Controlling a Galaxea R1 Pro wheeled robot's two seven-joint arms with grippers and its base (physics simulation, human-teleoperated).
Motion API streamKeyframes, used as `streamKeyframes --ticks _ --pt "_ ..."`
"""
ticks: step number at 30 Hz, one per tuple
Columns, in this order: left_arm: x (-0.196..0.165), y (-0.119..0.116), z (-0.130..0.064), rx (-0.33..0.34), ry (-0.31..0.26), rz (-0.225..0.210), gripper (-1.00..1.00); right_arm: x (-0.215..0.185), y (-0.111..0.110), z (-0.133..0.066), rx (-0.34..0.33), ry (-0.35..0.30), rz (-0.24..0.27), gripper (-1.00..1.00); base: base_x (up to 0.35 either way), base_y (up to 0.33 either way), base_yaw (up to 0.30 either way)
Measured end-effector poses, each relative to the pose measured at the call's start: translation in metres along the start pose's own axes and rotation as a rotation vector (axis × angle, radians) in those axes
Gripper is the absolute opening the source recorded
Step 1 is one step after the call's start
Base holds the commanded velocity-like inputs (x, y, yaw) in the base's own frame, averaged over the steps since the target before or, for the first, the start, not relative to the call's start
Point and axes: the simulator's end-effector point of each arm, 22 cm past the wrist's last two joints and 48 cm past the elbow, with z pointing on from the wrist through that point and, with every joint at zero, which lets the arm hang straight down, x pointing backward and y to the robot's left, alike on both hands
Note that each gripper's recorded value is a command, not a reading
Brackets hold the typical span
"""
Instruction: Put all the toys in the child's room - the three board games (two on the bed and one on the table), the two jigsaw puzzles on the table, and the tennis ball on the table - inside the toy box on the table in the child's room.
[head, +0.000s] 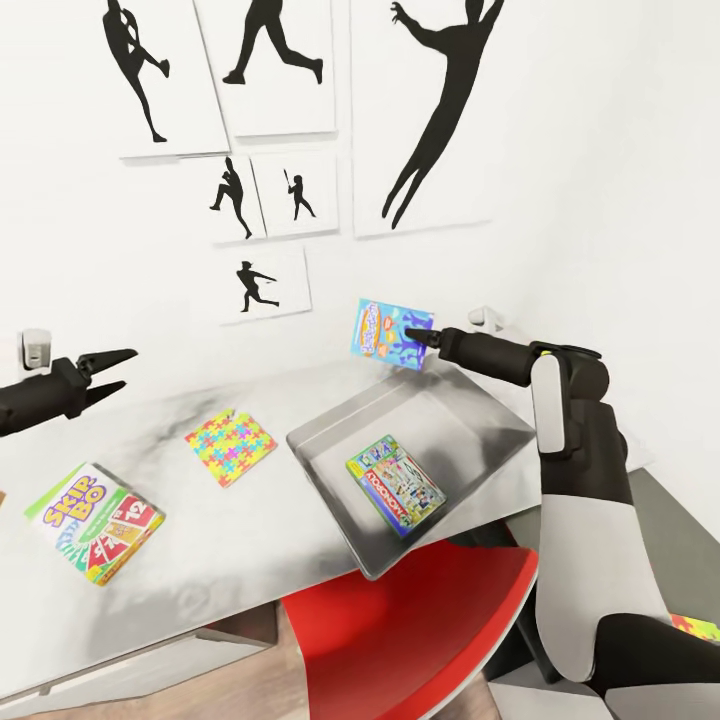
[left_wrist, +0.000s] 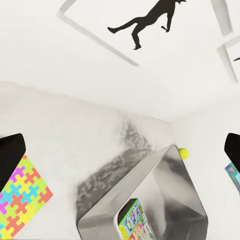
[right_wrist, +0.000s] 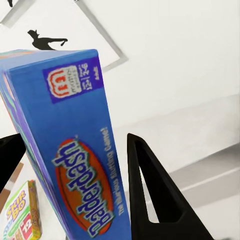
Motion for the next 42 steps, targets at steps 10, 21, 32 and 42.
streamKeyframes --ticks 10,21,32,42 --pt "0.002 0.011 -0.007 -0.018 -0.007 -0.016 1.0 -0.002 -0.002 0.001 0.003 0.002 -0.002 -1.0 0.0 0.0 0.0" --pt "0.017 0.03 -0.019 -0.053 0.008 -0.035 1.0 0.014 -0.012 0.02 0.01 0.114 -0.025 -1.0 0.0 0.0 0.0" --pt "0.014 0.041 -0.029 -0.079 -0.008 -0.043 1.0 0.023 0.018 0.015 -0.168 0.209 -0.083 -1.0 0.0 0.0 0.0" --pt "0.015 0.046 -0.03 -0.097 -0.008 -0.037 1.0 0.028 0.035 -0.003 -0.344 0.281 -0.057 -1.0 0.0 0.0 0.0"
